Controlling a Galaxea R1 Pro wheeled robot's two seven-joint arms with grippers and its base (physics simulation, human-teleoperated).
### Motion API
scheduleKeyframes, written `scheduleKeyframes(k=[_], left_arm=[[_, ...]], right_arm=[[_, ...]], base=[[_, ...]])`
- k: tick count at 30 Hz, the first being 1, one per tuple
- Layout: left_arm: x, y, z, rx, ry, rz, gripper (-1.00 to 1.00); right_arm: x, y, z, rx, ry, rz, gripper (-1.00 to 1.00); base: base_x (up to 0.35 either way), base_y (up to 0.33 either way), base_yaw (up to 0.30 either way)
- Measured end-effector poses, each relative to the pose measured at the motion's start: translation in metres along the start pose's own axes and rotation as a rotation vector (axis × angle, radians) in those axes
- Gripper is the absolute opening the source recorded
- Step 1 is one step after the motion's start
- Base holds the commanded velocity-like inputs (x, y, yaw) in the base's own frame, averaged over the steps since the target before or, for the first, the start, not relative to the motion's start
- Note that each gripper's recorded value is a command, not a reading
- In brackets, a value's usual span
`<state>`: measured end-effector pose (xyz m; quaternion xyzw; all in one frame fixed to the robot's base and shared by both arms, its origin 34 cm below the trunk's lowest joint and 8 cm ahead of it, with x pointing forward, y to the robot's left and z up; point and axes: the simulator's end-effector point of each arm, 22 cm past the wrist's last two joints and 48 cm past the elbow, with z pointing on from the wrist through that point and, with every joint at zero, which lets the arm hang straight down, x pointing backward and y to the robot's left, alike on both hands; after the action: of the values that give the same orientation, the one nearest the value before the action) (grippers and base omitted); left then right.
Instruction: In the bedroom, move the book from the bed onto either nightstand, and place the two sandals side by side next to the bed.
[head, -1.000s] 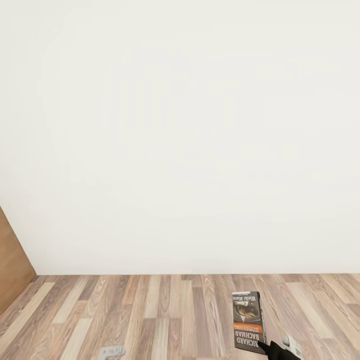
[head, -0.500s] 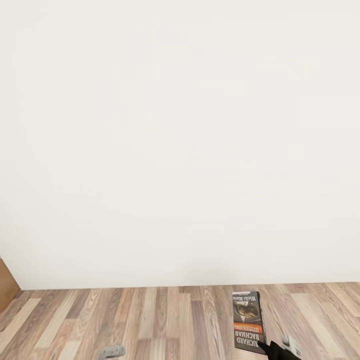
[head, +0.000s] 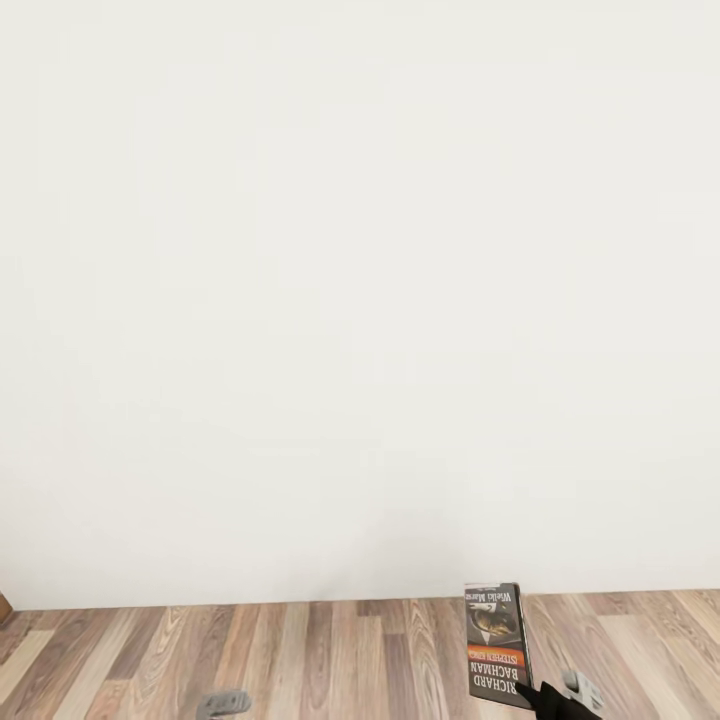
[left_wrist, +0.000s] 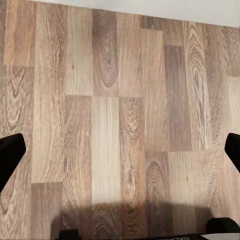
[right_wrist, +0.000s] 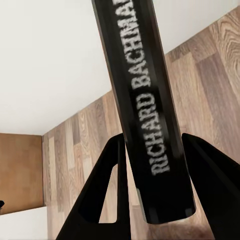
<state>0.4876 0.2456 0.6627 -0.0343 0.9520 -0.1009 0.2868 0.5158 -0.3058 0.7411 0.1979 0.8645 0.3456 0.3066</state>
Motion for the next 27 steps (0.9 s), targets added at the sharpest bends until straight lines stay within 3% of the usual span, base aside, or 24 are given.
scheduleKeyframes(k=[19,27], left_arm=[[0.0000,0.0000,0.0001,0.000,0.000,0.000,1.00],[0.0000,0.0000,0.0004,0.000,0.000,0.000,1.00]], right_arm=[[-0.0002,0.0001,0.0001,0.000,-0.001,0.000,-1.00],[-0.0014,0.0002,0.0004,-0.001,-0.005,0.003,-1.00]], base=[[0.328,0.000,-0.013],[0.095,0.000,-0.169]])
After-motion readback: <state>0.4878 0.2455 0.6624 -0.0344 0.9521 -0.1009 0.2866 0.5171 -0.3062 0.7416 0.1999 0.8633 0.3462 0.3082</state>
